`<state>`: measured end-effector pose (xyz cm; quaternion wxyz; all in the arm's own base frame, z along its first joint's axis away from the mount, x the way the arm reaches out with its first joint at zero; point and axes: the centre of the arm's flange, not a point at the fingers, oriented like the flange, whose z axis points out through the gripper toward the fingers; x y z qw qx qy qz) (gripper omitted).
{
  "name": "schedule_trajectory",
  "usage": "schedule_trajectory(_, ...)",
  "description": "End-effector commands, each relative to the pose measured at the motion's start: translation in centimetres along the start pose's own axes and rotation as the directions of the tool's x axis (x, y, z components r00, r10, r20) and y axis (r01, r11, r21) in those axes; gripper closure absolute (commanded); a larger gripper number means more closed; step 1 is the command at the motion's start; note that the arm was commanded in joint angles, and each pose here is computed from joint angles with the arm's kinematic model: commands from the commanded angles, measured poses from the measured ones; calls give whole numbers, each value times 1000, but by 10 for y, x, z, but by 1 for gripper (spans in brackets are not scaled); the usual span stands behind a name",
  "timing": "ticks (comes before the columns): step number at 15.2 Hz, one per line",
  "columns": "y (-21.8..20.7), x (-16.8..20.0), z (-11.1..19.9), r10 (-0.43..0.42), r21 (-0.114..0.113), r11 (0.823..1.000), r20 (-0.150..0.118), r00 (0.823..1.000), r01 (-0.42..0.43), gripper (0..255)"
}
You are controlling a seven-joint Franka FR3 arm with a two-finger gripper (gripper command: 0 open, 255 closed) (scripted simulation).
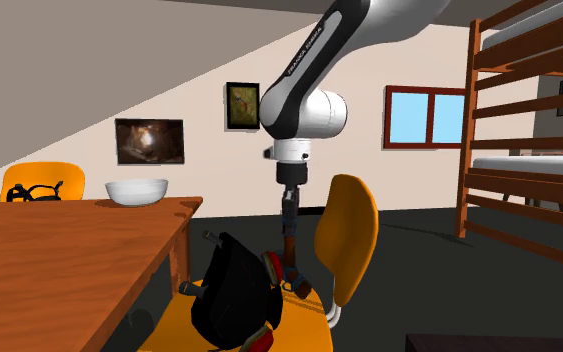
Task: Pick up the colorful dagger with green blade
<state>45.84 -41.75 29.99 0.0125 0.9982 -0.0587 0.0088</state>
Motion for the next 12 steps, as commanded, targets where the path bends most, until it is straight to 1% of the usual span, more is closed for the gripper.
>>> schedule_trajectory(1,0,-1,-11,0,0,1000,0,1000,0,255)
schedule_trajectory(10,1,0,-58,0,0,1000,0,1000,0,255)
schedule_trajectory(12,1,0,-59,0,0,1000,0,1000,0,255)
